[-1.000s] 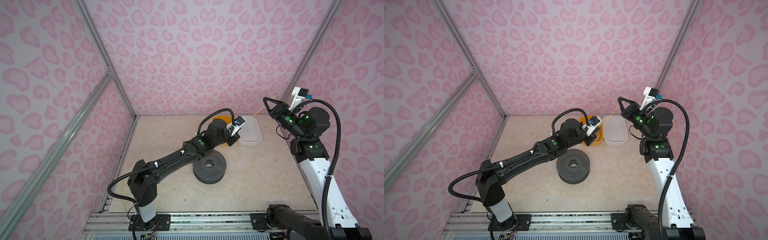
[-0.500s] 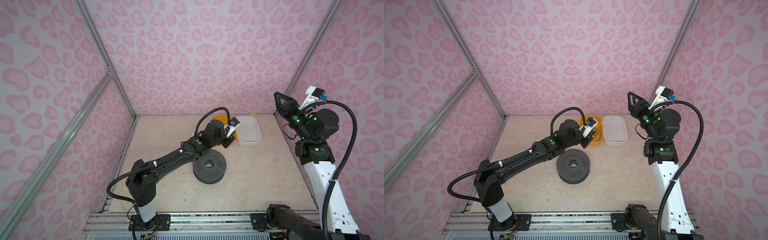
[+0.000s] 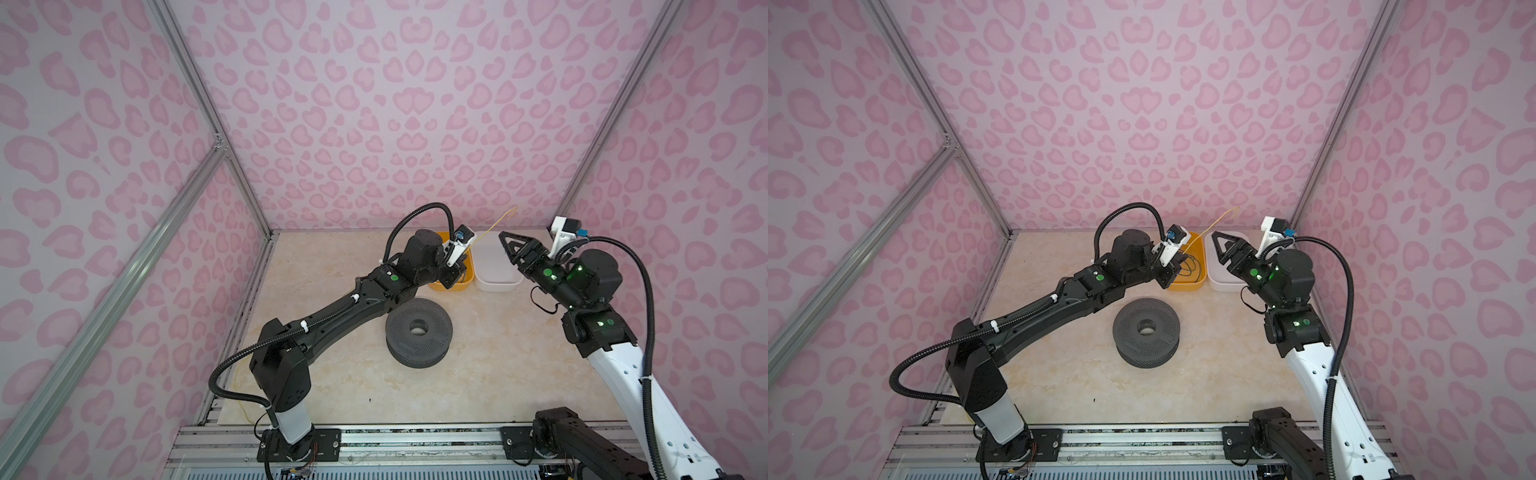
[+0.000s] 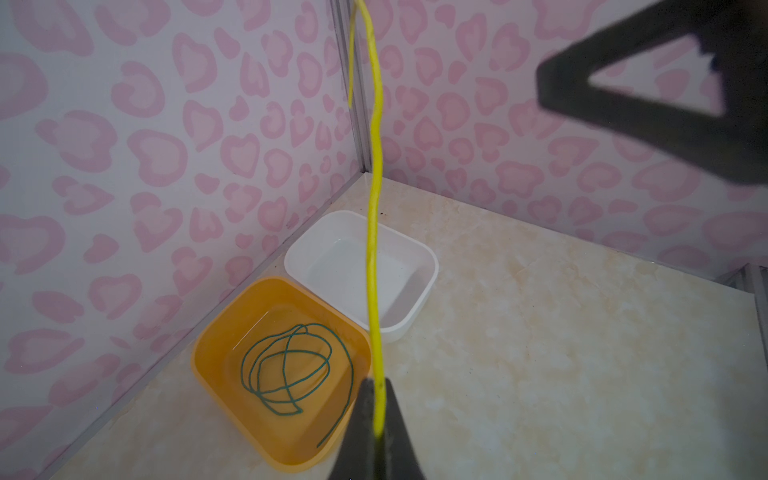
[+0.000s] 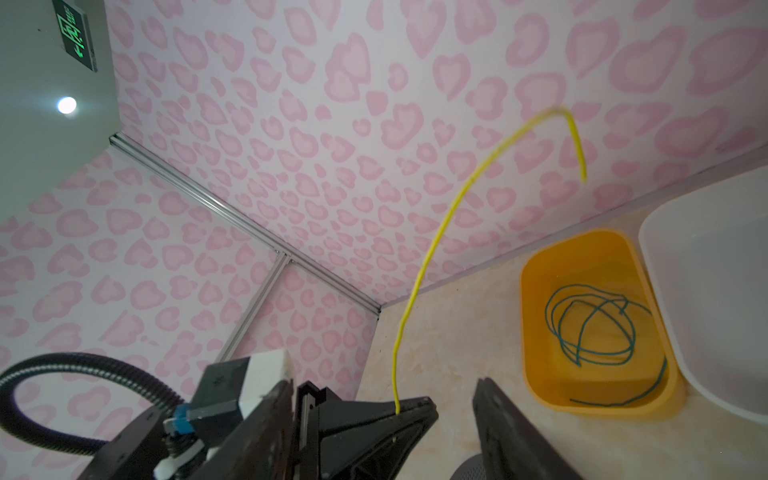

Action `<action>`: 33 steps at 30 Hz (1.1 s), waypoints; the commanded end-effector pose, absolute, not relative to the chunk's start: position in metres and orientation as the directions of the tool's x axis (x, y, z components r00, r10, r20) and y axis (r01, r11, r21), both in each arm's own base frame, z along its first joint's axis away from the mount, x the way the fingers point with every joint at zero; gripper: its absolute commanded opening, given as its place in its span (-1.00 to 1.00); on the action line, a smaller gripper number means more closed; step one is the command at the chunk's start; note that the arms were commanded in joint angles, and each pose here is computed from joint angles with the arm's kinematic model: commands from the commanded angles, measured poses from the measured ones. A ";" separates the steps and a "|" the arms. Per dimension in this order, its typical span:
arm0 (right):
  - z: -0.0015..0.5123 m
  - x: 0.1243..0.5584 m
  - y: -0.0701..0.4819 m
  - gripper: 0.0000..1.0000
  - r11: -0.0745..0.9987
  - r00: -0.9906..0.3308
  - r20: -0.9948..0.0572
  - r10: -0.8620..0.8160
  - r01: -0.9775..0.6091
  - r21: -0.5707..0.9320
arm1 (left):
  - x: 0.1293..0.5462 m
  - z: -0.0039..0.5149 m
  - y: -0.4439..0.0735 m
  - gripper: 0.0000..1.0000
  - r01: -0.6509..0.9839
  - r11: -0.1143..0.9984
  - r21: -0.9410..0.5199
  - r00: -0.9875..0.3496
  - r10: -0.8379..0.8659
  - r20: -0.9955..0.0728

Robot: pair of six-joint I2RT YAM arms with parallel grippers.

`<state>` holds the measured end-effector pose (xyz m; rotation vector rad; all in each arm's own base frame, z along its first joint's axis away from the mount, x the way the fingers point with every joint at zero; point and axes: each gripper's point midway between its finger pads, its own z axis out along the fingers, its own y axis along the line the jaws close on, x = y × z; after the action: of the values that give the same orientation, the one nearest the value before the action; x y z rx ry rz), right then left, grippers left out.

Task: Wrap the cables

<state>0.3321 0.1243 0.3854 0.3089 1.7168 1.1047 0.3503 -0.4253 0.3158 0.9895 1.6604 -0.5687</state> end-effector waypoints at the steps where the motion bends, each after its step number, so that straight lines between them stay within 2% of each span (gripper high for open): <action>1: 0.379 0.338 0.135 0.38 0.524 -0.447 -0.587 0.674 -0.270 0.808 | 0.348 0.322 -0.431 -0.92 0.847 0.525 0.086 -0.090 0.301 -0.949; 4: 0.369 0.346 0.150 0.32 0.499 -0.483 -0.561 0.672 -0.265 0.825 | 0.346 0.323 -0.431 -0.92 0.851 0.520 0.081 -0.091 0.297 -0.950; 6: 0.361 0.353 0.161 0.17 0.491 -0.511 -0.546 0.664 -0.252 0.834 | 0.343 0.323 -0.432 -0.92 0.859 0.507 0.074 -0.092 0.296 -0.951; 8: 0.355 0.361 0.168 -0.11 0.479 -0.525 -0.530 0.666 -0.244 0.843 | 0.341 0.322 -0.433 -0.92 0.866 0.496 0.066 -0.098 0.297 -0.950; 9: 0.353 0.364 0.171 -0.35 0.471 -0.531 -0.522 0.668 -0.242 0.848 | 0.339 0.322 -0.434 -0.92 0.870 0.489 0.063 -0.099 0.298 -0.949; 13: 0.350 0.372 0.171 -0.86 0.476 -0.525 -0.522 0.672 -0.233 0.848 | 0.335 0.318 -0.433 -0.93 0.878 0.474 0.062 -0.100 0.309 -0.946; 15: 0.351 0.372 0.169 -0.99 0.483 -0.516 -0.525 0.677 -0.226 0.846 | 0.334 0.317 -0.432 -0.93 0.881 0.469 0.065 -0.096 0.312 -0.945; 19: 0.350 0.372 0.167 -1.00 0.501 -0.510 -0.538 0.671 -0.224 0.836 | 0.333 0.314 -0.431 -0.91 0.881 0.469 0.067 -0.099 0.321 -0.942; 20: 0.352 0.372 0.166 -1.00 0.506 -0.505 -0.544 0.670 -0.226 0.833 | 0.333 0.314 -0.430 -0.81 0.882 0.467 0.067 -0.100 0.323 -0.941; 22: 0.354 0.371 0.162 -1.00 0.524 -0.492 -0.558 0.668 -0.223 0.822 | 0.332 0.315 -0.428 -0.20 0.879 0.472 0.068 -0.104 0.330 -0.938; 25: 0.359 0.370 0.152 -1.00 0.544 -0.480 -0.575 0.662 -0.220 0.810 | 0.328 0.322 -0.411 0.32 0.856 0.510 0.077 -0.117 0.337 -0.934; 27: 0.364 0.370 0.142 -1.00 0.553 -0.472 -0.579 0.665 -0.211 0.806 | 0.325 0.328 -0.392 0.46 0.832 0.547 0.093 -0.116 0.336 -0.934; 29: 0.367 0.369 0.132 -1.00 0.556 -0.465 -0.581 0.668 -0.207 0.805 | 0.327 0.333 -0.358 0.58 0.769 0.632 0.102 -0.139 0.321 -0.937; 33: 0.370 0.368 0.115 -1.00 0.570 -0.459 -0.590 0.665 -0.198 0.797 | 0.335 0.318 -0.270 0.72 0.562 0.821 0.102 -0.270 0.299 -0.915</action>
<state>0.3723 0.1148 0.3721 0.4256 1.7483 1.0548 0.3244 -0.3226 0.3283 0.8376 1.7637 -0.4626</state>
